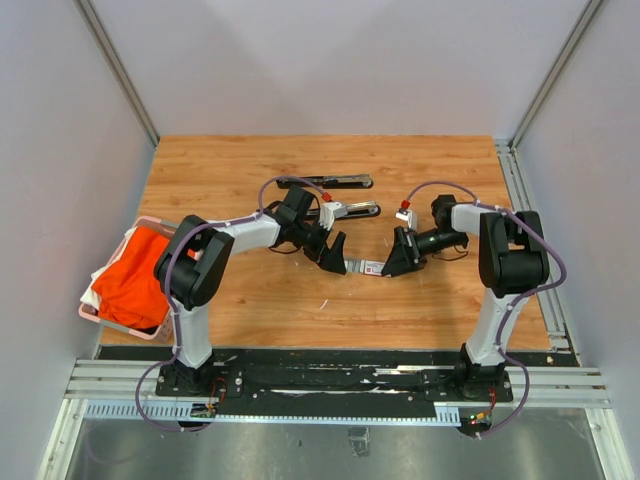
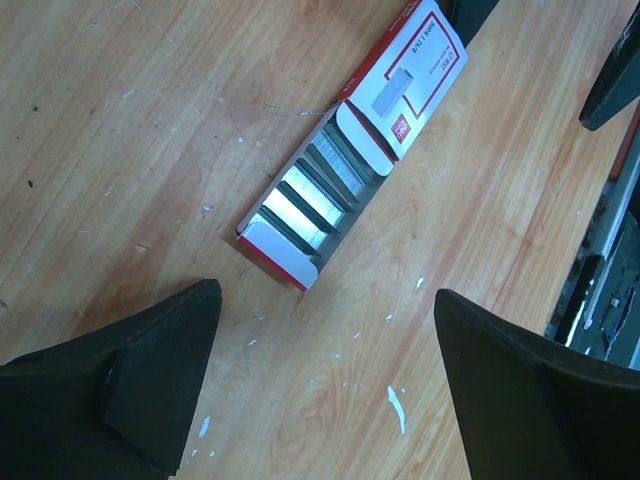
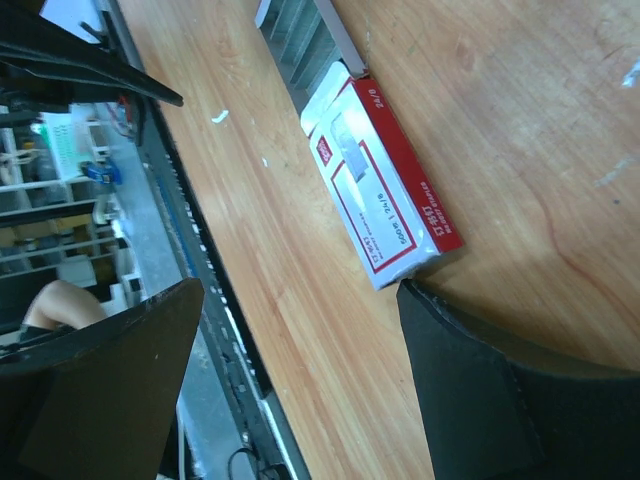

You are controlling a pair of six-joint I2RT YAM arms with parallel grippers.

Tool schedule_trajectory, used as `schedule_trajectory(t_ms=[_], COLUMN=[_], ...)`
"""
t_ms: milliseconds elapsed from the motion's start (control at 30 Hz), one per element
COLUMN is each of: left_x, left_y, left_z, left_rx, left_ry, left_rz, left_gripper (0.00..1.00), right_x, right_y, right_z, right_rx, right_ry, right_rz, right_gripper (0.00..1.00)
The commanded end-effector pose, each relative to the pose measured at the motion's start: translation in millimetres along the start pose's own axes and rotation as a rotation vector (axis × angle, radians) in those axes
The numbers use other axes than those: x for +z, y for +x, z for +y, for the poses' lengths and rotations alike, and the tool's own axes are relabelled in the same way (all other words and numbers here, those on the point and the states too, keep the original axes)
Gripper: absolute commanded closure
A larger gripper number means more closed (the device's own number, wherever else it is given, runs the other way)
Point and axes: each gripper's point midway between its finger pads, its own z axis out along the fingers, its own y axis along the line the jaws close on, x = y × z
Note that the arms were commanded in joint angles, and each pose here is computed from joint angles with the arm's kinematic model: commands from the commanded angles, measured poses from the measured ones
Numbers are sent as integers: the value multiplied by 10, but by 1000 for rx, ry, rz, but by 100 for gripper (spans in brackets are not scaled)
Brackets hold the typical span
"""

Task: Unload the staples from the stapler
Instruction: Close the staple box at the center of the board.

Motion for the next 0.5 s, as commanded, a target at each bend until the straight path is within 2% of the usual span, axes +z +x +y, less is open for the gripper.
schedule_trajectory(t_ms=[0,333,467], left_x=[70,70,77], left_y=[102,126,111], left_z=[10,26,20], left_rx=[-25,-26,-36], left_ry=[9,0,4], left_rz=[26,29,28], left_gripper=[7,7,7], right_x=[-128,-449,-558], right_y=[51,-163,-230], right_z=[-434,-235,-244], right_rx=[-166,-603,-771], right_ry=[246,342,390], right_rz=[64,39,65], right_gripper=[17,17,22])
